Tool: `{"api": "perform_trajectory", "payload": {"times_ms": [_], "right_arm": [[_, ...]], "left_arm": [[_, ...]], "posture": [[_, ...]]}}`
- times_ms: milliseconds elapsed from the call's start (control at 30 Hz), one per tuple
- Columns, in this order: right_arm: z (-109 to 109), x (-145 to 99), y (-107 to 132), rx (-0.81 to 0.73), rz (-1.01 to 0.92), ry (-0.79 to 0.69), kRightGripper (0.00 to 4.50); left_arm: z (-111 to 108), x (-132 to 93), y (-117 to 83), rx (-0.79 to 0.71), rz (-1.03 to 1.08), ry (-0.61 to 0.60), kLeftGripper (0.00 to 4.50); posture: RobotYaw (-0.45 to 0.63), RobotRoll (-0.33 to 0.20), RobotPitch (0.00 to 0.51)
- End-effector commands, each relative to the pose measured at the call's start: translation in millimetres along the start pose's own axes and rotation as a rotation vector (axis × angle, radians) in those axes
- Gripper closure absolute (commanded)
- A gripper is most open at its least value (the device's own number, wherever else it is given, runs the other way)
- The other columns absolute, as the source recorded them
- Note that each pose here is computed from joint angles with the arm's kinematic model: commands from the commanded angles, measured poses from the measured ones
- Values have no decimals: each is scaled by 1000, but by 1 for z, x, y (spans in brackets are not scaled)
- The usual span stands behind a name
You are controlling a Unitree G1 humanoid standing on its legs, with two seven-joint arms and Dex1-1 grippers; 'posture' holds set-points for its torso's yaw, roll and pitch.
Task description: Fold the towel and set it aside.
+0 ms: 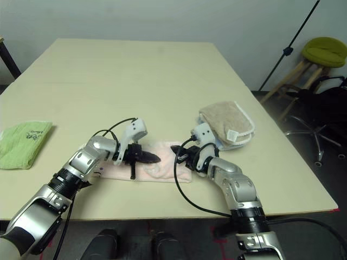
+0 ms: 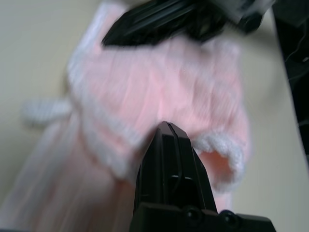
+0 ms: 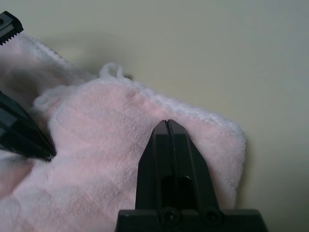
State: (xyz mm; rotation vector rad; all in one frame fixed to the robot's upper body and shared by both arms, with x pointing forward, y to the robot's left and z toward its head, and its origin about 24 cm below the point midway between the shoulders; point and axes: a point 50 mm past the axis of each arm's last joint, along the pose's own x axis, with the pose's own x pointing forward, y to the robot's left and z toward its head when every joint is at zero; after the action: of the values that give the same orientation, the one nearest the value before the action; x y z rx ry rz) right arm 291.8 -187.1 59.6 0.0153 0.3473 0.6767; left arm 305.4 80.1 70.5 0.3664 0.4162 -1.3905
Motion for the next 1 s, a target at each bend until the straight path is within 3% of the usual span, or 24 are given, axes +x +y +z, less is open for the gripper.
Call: {"api": "perform_trajectory", "payload": {"times_ms": [33, 233, 367, 433, 533, 667, 800, 833, 867, 1000], "right_arm": [[-13, 2, -2, -3, -6, 57, 4478], [-2, 0, 4, -29, 80, 19, 4478], [19, -8, 13, -41, 199, -32, 4321], [34, -15, 17, -45, 262, -68, 3908], [50, -23, 18, -85, 302, -95, 2828], [66, -35, 16, -164, 359, -135, 1379], [76, -53, 10, -242, 405, -120, 0], [77, -58, 6, -264, 408, -106, 0], [79, -62, 3, -285, 402, -91, 0], [82, -69, -9, -377, 371, -46, 0]], "left_arm": [[-18, -8, -3, -21, -1, 58, 4500], [-19, -18, -5, -60, 34, 24, 4500], [-1, -37, -4, -157, 108, -111, 4500], [6, -56, -7, -231, 166, -184, 4128], [11, -80, -15, -359, 271, -272, 3251], [21, -112, -25, -646, 356, -543, 1885], [5, -142, -46, -769, 447, -518, 478], [1, -148, -52, -801, 465, -501, 131], [-2, -153, -59, -834, 472, -488, 58], [-22, -153, -84, -941, 472, -388, 58]], "posture": [[90, 0, 82], [103, 0, 79], [108, 0, 79], [110, 0, 79], [128, 0, 80], [150, 0, 81], [172, 0, 84], [184, 0, 84], [192, 0, 84], [205, 0, 85]]}}
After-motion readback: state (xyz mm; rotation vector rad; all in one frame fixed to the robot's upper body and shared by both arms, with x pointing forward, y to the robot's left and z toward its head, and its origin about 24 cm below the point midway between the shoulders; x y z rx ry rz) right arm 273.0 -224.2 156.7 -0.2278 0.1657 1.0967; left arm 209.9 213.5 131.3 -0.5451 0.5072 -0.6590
